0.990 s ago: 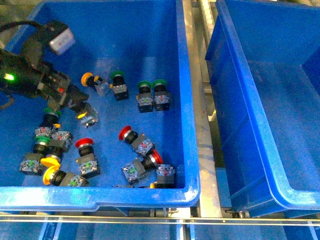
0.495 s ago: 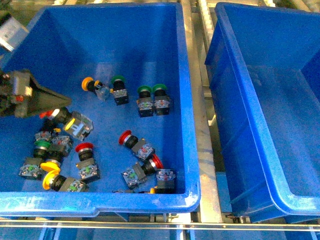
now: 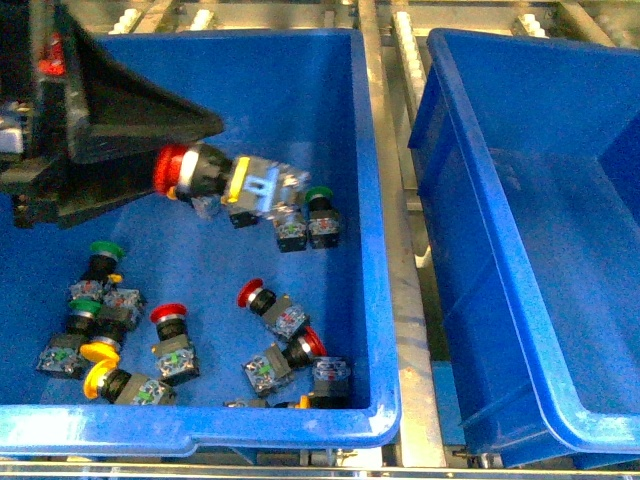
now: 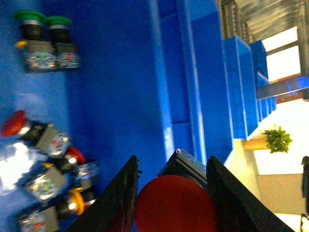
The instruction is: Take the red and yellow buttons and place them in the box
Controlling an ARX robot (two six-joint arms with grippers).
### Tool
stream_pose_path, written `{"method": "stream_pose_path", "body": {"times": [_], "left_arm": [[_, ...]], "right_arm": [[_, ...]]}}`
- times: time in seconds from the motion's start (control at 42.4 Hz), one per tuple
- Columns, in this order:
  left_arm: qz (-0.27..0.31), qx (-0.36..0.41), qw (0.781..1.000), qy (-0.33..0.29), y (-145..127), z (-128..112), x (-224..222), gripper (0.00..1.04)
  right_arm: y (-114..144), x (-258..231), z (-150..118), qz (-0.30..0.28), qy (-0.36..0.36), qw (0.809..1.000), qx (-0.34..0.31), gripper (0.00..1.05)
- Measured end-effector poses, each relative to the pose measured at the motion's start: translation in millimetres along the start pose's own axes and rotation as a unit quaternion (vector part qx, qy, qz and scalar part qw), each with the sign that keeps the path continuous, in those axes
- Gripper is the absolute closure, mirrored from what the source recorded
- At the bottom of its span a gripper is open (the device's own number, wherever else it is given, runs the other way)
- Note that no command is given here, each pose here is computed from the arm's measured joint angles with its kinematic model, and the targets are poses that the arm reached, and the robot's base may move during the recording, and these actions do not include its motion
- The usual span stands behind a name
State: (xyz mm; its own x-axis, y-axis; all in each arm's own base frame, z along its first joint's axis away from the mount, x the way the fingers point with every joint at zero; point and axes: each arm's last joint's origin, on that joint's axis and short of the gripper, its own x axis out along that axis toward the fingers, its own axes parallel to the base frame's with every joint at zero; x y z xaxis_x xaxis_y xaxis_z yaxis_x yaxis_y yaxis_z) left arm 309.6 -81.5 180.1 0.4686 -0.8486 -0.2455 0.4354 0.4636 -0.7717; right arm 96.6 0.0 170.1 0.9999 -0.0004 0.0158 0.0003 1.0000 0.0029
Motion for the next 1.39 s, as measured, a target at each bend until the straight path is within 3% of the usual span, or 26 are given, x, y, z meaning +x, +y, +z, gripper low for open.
{"method": "stream_pose_path", "body": {"times": [0.236,0.66,0.872,1.39], "left_arm": [[-0.056,-0.054,0.997,-0.001,-55.9,-8.7,40.2,0.71],[-0.009,-0.052,0.998,0.031,-68.7,-33.7,71.7,0.71],[-0.009,-0.034,0.998,0.05,-93.7,-54.2,89.3,0.71],[-0.012,-0.037,0.999,0.01,-121.8,-47.4,105.3,0.71]], "right_arm": [[0.0,0.0,0.0,0.0,0.0,1.0,0.0,0.07],[0.0,0.0,0.0,0.0,0.0,1.0,0.0,0.07],[0.0,0.0,0.0,0.0,0.0,1.0,0.0,0.07],[0.0,0.0,0.0,0.0,0.0,1.0,0.0,0.07]]}}
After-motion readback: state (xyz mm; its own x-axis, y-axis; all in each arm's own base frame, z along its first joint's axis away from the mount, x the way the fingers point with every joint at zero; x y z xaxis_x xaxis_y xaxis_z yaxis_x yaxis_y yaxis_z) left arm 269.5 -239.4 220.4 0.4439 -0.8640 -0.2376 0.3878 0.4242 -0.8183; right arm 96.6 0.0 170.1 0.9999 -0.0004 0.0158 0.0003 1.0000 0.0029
